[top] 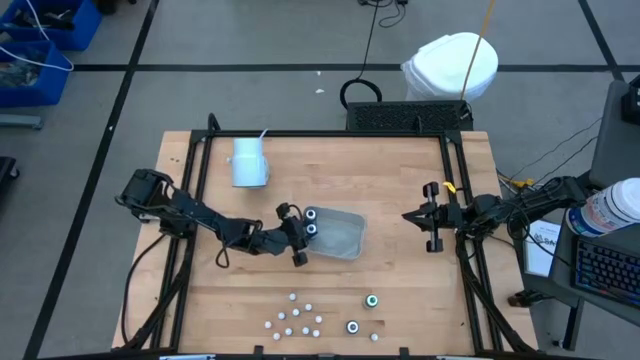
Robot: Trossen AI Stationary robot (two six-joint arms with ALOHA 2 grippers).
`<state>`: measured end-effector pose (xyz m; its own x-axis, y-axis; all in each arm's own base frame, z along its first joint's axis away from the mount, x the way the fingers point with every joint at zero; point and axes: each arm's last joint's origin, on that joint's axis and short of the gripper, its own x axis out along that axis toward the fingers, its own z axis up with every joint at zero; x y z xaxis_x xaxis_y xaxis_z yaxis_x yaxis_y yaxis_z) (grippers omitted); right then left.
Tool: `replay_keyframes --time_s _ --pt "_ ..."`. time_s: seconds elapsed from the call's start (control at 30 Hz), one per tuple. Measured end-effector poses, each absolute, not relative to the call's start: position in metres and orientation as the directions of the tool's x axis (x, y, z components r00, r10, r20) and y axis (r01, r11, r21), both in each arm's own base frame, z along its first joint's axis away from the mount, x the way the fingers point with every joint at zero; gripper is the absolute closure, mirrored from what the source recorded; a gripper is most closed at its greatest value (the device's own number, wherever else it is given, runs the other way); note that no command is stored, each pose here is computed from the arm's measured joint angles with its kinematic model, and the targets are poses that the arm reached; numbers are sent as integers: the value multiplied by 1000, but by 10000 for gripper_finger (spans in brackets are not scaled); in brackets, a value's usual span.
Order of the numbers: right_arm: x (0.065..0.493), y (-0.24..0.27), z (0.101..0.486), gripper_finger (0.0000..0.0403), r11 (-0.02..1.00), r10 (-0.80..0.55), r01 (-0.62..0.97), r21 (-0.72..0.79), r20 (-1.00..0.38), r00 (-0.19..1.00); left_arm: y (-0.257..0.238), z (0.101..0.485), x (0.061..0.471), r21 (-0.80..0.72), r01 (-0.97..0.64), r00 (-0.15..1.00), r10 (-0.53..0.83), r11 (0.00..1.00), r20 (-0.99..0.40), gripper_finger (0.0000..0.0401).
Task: Pick & Place food coloring
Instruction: Put the large blue food coloring bottle into the white container
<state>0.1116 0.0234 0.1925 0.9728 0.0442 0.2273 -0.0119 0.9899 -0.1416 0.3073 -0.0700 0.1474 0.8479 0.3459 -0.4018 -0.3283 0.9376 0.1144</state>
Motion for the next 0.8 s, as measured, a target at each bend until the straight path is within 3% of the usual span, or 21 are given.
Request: replay_keyframes --time_s 0.8 --pt "112 23 193 403 990 44 -12 -142 227 973 -70 143 305 74 -345 828 340 936 -445 263"
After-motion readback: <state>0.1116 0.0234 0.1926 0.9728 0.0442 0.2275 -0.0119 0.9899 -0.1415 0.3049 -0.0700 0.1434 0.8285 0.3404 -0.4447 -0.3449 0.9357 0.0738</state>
